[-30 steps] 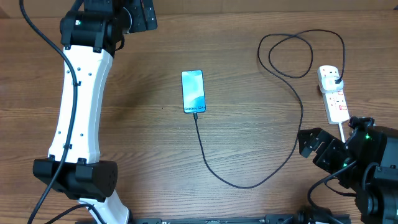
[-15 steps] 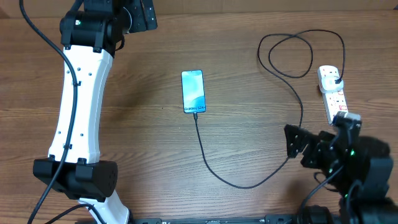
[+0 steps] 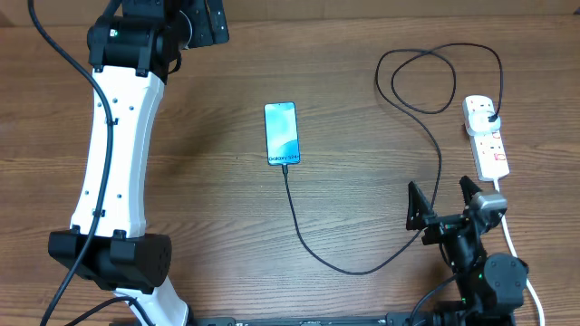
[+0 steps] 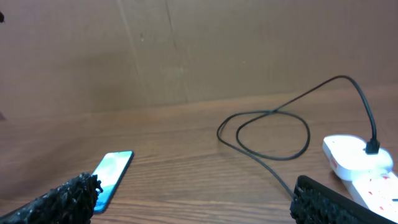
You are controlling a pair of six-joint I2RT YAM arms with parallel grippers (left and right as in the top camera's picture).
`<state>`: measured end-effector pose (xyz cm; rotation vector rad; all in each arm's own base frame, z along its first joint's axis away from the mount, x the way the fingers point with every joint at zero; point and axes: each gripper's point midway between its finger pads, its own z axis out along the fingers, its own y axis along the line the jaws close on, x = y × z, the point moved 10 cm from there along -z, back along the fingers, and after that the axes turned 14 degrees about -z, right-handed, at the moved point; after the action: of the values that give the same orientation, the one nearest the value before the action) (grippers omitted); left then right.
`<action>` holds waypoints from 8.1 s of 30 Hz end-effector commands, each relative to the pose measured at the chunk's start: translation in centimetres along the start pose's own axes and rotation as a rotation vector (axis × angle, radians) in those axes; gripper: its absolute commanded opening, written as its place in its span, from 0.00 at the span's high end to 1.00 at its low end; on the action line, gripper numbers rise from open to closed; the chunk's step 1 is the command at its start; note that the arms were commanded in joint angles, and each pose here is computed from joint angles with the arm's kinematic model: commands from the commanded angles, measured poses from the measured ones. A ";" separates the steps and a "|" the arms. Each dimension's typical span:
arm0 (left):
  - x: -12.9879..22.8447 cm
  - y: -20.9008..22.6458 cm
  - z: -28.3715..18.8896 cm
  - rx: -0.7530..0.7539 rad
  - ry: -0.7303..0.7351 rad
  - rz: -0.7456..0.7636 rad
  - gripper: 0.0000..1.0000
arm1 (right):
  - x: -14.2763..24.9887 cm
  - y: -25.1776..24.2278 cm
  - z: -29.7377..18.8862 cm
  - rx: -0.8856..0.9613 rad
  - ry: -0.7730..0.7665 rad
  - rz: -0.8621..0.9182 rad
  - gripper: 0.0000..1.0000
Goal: Plug charger to phone and switch on socket
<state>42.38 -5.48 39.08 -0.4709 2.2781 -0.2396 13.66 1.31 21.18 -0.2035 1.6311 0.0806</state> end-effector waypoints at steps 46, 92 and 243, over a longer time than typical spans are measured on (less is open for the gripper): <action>0.0 0.0 0.1 -0.007 -0.004 0.013 0.00 | 3.9 -0.3 1.1 0.093 -0.036 -0.154 0.00; 17.2 13.5 -8.8 0.033 -0.234 0.121 0.00 | 3.9 -0.3 1.1 0.093 -0.036 -0.154 0.00; 30.0 19.8 -5.3 0.134 -0.666 0.128 0.00 | 3.9 -0.3 1.1 0.093 -0.037 -0.155 0.00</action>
<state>14.65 0.63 16.46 -0.3027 1.6222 -0.1489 14.61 0.86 17.44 -0.2518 1.5782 -0.1040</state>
